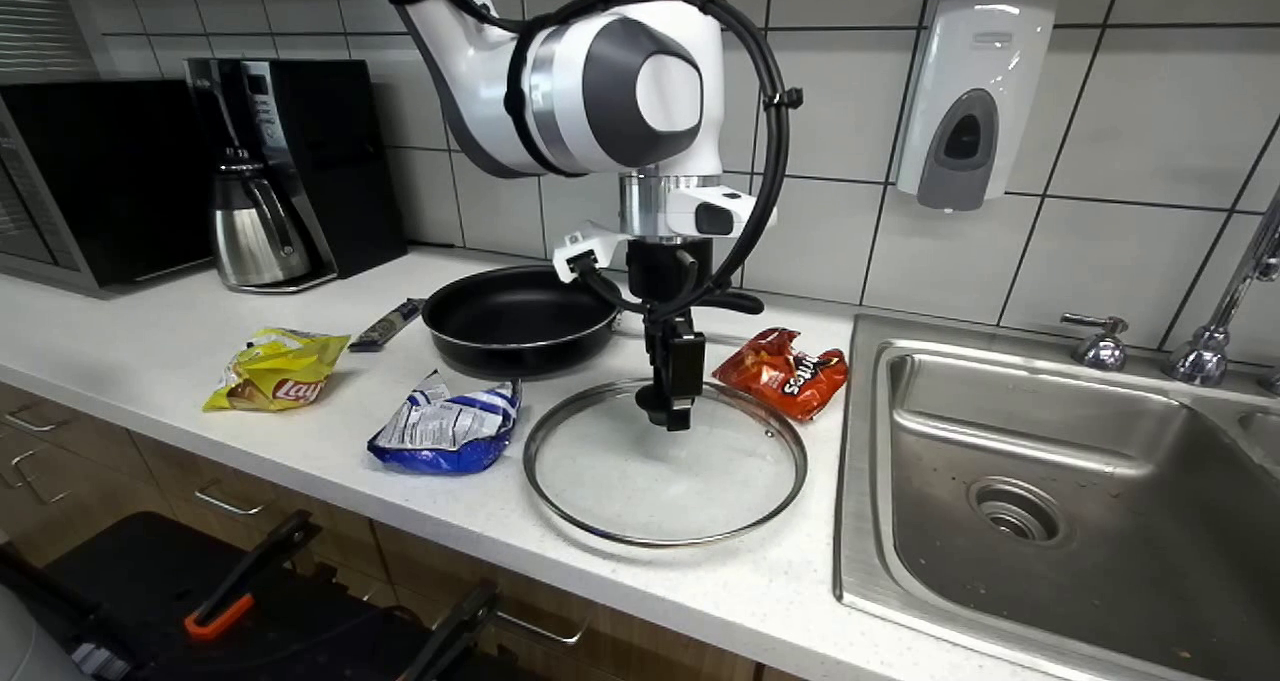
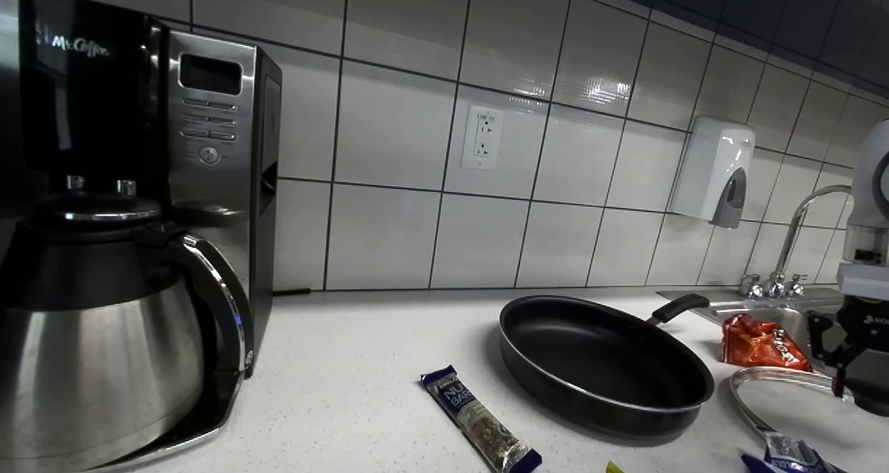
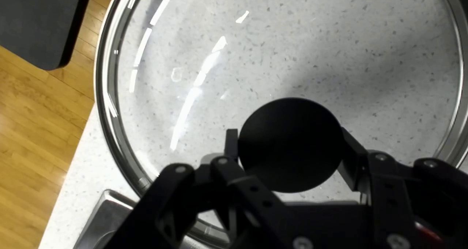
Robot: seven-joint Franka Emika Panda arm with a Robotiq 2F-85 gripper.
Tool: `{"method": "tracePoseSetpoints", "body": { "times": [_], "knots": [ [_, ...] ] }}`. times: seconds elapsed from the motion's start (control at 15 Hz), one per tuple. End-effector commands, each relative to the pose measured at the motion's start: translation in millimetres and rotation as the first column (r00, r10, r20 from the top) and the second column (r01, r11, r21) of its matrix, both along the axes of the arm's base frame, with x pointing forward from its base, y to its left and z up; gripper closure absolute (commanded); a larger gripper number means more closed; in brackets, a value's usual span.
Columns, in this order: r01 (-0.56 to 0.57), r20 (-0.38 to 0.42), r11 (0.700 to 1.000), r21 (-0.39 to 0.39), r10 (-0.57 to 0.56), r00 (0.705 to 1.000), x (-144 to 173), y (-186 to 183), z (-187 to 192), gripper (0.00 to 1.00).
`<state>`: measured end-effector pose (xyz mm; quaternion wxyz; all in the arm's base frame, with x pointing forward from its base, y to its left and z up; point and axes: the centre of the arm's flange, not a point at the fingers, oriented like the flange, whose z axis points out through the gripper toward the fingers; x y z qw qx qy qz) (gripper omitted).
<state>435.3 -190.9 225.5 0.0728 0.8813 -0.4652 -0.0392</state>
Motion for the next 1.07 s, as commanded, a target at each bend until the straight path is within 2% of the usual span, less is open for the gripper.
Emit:
{"method": "tracePoseSetpoints", "body": {
  "times": [0.0, 0.87, 0.93, 1.0],
  "knots": [
    [0.033, 0.01, 0.999, 0.006, -0.033, 0.999, 6.8, -2.6, 2.3, 0.61],
    [0.12, 0.046, 0.991, 0.055, -0.123, 0.991, -2.8, -10.4, -8.9, 0.61],
    [0.127, 0.042, 0.991, 0.052, -0.129, 0.991, -3.1, -10.3, -7.7, 0.44],
    [0.128, 0.04, 0.991, 0.049, -0.13, 0.991, -4.0, -10.7, -7.0, 0.11]
  ]
}}
